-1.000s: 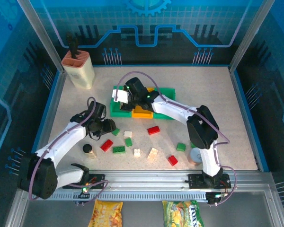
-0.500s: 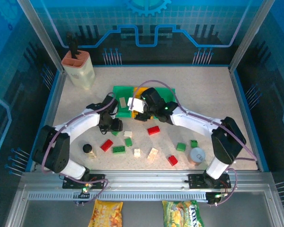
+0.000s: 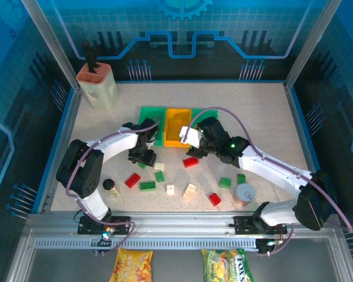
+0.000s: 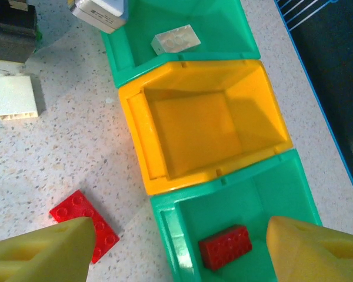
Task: Sort the legos into containers by color
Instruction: Pick up the lego from the center of the table.
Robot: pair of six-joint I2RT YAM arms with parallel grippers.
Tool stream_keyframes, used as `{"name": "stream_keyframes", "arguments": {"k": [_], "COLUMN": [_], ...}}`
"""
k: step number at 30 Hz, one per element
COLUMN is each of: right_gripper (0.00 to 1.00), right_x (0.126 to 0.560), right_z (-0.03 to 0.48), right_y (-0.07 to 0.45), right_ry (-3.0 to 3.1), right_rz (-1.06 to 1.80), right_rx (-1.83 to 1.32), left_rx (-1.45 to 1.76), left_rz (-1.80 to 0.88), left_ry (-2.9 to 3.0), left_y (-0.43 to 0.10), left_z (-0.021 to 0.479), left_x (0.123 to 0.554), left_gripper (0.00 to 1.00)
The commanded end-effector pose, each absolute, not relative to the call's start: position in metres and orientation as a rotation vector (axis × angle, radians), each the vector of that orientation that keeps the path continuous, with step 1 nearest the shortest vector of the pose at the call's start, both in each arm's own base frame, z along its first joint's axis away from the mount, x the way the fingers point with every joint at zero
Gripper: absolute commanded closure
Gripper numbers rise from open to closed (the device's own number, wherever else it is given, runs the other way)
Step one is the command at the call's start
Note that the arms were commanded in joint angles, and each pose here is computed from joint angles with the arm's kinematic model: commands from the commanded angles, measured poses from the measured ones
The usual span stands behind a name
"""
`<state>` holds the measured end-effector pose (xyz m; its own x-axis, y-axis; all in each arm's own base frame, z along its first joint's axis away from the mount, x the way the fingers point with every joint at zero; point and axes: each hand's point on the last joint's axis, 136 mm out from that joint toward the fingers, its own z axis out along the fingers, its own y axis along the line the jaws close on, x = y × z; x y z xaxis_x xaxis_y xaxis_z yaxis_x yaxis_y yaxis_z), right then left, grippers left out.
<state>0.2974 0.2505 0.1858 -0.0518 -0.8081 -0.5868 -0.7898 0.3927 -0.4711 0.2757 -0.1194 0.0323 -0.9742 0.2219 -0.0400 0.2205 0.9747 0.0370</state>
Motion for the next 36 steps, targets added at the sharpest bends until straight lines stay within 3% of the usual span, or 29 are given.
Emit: {"name": "stream_keyframes", "arguments": {"k": [1, 13, 29, 36], "right_gripper": [0.23, 0.23, 0.23, 0.23], "right_x": [0.286, 0.267, 0.257, 0.253], "right_z": [0.176, 0.171, 0.170, 0.171], "right_y": [0.231, 0.211, 0.201, 0.197], "right_ry": [1.906, 1.974, 2.002, 2.011], "right_rz": [-0.042, -0.045, -0.057, -0.069], "right_rx": [-1.362, -1.338, -1.311, -1.307], "left_rx": [0.421, 0.438, 0.433, 0.416], "left_rz": [0.100, 0.072, 0.061, 0.050], "left_ry": [3.110, 3.171, 3.166, 3.147], "left_y": [-0.116, -0.122, -0.123, -0.125], "left_z": [0.031, 0.016, 0.017, 0.023], "left_x": [0.273, 0.270, 0.271, 0.274], "left_gripper": [0.40, 0.43, 0.61, 0.64]}}
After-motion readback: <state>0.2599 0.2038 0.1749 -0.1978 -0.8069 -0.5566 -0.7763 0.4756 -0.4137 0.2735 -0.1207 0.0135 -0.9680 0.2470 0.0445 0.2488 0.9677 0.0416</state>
